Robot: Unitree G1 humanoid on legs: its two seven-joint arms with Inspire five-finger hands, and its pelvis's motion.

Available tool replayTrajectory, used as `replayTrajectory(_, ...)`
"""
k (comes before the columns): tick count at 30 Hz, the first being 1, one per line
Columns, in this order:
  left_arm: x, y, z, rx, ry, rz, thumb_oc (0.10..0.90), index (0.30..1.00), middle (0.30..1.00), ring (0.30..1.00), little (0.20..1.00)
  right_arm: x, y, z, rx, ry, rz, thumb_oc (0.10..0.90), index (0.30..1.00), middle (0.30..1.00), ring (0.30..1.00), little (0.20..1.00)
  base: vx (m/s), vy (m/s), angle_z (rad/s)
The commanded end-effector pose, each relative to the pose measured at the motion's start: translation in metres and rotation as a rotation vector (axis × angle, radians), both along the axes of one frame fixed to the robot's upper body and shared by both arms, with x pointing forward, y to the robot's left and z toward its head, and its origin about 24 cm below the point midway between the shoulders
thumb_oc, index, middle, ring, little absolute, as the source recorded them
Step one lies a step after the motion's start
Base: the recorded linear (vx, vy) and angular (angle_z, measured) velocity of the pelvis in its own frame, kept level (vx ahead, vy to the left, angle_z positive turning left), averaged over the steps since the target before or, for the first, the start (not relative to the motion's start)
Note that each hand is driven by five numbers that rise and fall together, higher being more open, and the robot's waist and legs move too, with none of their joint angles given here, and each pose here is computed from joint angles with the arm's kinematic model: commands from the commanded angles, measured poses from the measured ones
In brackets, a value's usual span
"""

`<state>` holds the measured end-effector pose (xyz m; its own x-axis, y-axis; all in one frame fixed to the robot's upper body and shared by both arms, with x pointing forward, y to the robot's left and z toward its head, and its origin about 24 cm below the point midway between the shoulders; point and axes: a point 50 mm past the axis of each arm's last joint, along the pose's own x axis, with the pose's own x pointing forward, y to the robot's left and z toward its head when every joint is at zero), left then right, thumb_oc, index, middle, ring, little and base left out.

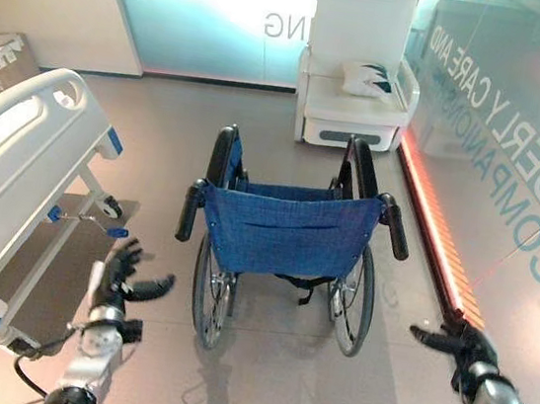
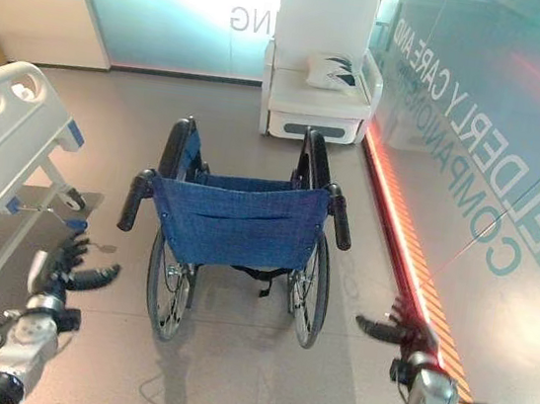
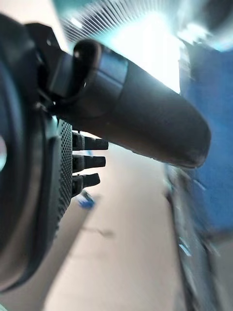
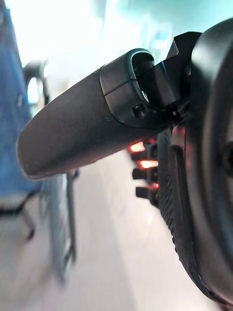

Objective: Push the wheelchair next to the bed

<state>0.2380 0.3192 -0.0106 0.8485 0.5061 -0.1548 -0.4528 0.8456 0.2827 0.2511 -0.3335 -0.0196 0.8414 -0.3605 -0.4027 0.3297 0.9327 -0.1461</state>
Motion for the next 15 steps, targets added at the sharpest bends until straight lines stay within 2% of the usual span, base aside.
replayTrajectory(1,0.046,0.005,0.069,0.129,-0.248,0.042,0.8,0.9,0.9,0.9,0.9,0.057,0.0,0.086,-0.13,-0.318,-0.079,0.8,0.9,0.9,0.9,0.9,0.0,0.0,0.0)
replayTrajectory(8,0.064,0.018,0.12,0.176,-0.399,0.194,0.8,0.9,0.9,0.9,0.9,0.09,0.021,0.16,-0.166,-0.546,-0.069,0.8,0.9,0.9,0.9,0.9,0.0,0.0,0.0)
replayTrajectory(13,0.073,0.012,0.153,0.179,-0.523,0.166,0.8,0.9,0.9,0.9,0.9,0.097,0.035,0.191,-0.168,-0.653,-0.056,0.8,0.9,0.9,0.9,0.9,0.0,0.0,0.0)
replayTrajectory(15,0.078,0.003,0.171,0.151,-0.596,0.098,0.8,0.9,0.9,0.9,0.9,0.098,0.042,0.205,-0.169,-0.711,-0.032,0.8,0.9,0.9,0.9,0.9,0.0,0.0,0.0)
